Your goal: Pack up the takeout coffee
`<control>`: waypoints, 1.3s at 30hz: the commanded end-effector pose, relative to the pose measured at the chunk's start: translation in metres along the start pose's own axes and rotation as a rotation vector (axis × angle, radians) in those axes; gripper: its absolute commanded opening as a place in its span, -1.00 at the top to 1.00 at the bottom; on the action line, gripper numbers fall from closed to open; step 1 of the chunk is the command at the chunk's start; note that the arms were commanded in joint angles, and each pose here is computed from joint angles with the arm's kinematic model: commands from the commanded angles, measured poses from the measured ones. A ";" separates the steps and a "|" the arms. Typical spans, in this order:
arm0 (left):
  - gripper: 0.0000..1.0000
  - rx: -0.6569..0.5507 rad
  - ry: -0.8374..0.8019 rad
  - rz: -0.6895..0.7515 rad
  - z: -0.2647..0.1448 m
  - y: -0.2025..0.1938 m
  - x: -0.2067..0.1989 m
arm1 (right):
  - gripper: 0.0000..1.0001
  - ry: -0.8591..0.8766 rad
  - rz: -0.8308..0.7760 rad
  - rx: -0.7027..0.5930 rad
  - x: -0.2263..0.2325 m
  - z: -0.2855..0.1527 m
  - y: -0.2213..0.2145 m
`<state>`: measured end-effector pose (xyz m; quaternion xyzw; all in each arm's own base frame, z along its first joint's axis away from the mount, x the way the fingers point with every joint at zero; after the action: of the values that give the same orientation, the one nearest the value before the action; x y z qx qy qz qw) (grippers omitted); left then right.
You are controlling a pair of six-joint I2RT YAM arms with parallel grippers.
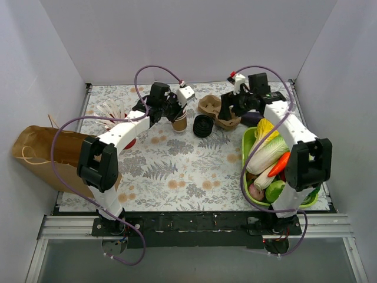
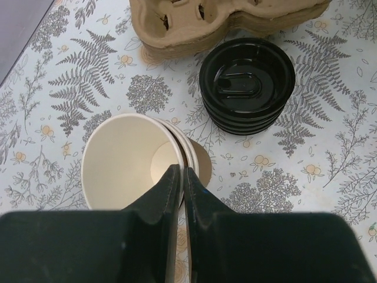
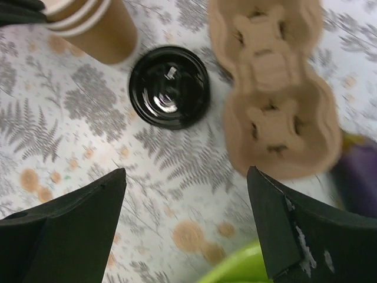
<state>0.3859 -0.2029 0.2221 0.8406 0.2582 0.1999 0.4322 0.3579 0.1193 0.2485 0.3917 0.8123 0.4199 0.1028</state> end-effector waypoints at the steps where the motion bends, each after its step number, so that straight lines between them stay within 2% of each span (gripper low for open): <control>1: 1.00 -0.084 0.041 -0.036 -0.024 0.015 0.003 | -0.84 0.142 0.085 -0.045 0.033 0.049 0.033; 6: 1.00 -0.079 0.074 -0.085 -0.028 0.017 0.003 | -0.87 0.254 0.173 -0.027 0.053 0.093 0.046; 15: 1.00 -0.059 0.004 -0.177 -0.037 0.019 -0.008 | -0.88 0.395 0.276 -0.028 0.061 0.127 0.051; 30: 1.00 -0.081 -0.022 -0.177 -0.050 0.030 -0.012 | -0.85 0.381 0.276 -0.017 0.060 0.153 0.048; 39: 1.00 -0.071 -0.008 -0.164 -0.048 0.029 -0.009 | -0.83 0.488 0.268 -0.025 0.064 0.156 0.051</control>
<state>0.3588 -0.1931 0.2380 0.8162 0.3363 0.1431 0.4474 0.4156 0.2675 0.1799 0.4238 0.7538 0.4830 -0.1380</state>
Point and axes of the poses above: each gripper's point midway between its finger pads, its own z axis out along the fingers, its own x axis along the line the jaws close on, y = z × x, the point moved 9 cm from there along -z, back along the fingers, and after that the axes turned 5 degrees about -z, right-handed, at the moved point
